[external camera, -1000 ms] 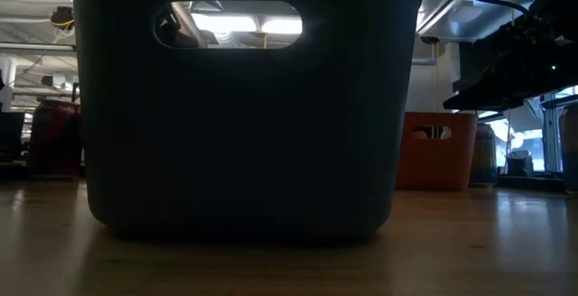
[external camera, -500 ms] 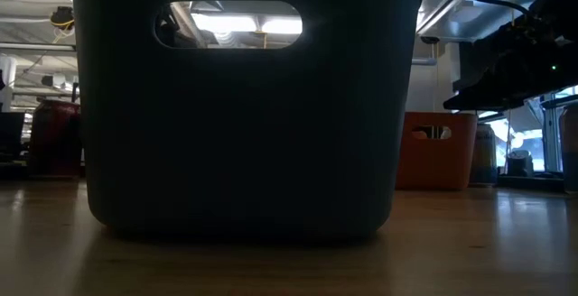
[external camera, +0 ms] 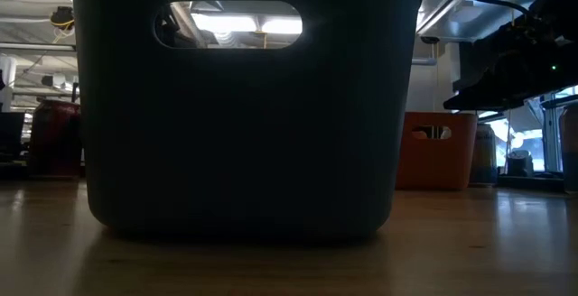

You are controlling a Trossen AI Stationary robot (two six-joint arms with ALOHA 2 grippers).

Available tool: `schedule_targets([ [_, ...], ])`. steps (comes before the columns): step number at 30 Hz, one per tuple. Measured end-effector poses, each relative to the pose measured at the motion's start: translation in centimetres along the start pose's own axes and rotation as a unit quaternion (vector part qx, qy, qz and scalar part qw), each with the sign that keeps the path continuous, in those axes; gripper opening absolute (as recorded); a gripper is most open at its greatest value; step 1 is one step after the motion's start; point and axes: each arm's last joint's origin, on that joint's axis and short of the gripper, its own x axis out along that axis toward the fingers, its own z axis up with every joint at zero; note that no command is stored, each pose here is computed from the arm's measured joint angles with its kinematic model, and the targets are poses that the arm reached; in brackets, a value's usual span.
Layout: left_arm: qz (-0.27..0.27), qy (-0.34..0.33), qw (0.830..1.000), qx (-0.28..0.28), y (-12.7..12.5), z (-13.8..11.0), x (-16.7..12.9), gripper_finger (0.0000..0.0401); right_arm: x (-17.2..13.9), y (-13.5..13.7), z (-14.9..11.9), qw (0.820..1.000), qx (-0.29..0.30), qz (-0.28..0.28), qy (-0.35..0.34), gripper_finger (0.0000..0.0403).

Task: Sort soda cans
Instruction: Put the green soda can into the yellow bin

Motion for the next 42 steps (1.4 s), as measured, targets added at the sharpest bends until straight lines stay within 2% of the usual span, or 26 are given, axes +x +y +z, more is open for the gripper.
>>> schedule_targets([
  [16, -0.031, 0.004, 0.999, 0.021, -0.2, 0.0, 0.2, 0.0335, 0.0, 0.0, 0.0, 1.0, -0.001, 0.0, 0.002, 0.0012],
  [23, -0.032, 0.003, 0.999, 0.026, -0.2, 0.0, 0.1, 0.0301, 0.0, 0.0, 0.0, 1.0, -0.001, 0.0, 0.002, 0.0012],
  [32, -0.027, 0.005, 0.999, 0.041, -0.2, 0.0, 0.0, 0.0301, 0.0, 0.0, 0.0, 1.0, -0.001, 0.0, 0.002, 0.0012],
  [42, -0.018, -0.014, 0.999, 0.047, -0.1, -0.4, -3.5, 0.0301, 0.0, 0.0, 0.0, 1.0, -0.001, 0.0, 0.003, 0.0012],
])
